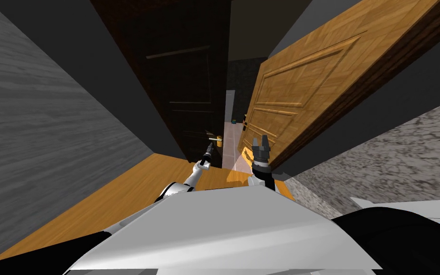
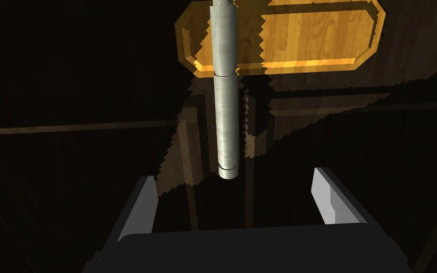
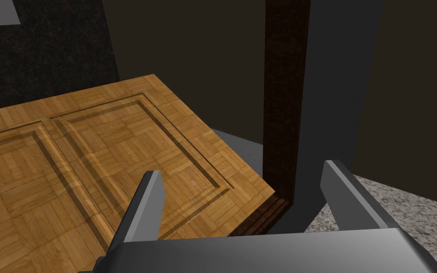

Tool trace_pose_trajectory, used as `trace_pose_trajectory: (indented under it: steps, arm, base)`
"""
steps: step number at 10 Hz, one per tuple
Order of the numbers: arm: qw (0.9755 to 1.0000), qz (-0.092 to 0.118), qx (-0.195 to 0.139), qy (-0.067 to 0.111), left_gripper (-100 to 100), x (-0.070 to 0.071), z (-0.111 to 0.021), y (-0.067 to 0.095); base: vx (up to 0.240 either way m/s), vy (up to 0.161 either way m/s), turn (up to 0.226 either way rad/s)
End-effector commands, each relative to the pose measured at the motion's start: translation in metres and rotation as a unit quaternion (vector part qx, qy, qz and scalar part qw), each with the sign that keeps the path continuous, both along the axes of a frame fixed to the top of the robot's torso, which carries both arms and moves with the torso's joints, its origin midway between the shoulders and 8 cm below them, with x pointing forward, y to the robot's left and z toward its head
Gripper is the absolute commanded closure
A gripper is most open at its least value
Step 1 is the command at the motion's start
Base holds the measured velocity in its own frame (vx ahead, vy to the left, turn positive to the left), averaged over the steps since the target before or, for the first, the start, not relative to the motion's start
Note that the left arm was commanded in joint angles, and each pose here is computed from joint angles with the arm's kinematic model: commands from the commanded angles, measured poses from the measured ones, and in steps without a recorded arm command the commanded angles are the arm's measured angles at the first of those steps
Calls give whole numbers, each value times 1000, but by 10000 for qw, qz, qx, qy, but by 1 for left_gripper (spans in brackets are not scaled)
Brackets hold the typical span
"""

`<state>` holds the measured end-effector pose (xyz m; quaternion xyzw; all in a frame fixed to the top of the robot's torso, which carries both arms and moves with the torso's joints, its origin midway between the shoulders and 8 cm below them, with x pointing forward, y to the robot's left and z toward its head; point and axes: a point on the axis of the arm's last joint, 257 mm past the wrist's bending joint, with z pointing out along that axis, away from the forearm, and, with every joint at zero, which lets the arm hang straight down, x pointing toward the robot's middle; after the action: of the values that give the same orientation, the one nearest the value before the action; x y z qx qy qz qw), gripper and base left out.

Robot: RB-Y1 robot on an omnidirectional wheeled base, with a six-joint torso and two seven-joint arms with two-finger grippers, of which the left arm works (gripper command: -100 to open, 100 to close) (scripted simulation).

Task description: Push the door open

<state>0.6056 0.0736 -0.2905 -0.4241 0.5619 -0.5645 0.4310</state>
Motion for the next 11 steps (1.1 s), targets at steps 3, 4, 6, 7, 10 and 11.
trace_pose_trajectory:
  steps: [3,4,6,7,10,11]
  arm:
    - [9997,124,193,-25,-100,6,-1,29]
    - [9996,151,224,-27,-100,7,-2,35]
    - [9996,176,226,-20,-100,8,-2,37]
    - [9997,171,194,-11,-100,7,-2,35]
    - [9998,145,107,3,-100,5,-1,24]
    - [9998,145,107,3,100,5,-1,24]
  base:
    - [108,-38,-16]
    - [170,-72,-22]
    - [203,-36,-22]
    - [221,-44,-29]
    - [134,-51,-12]
    - [-5,6,3]
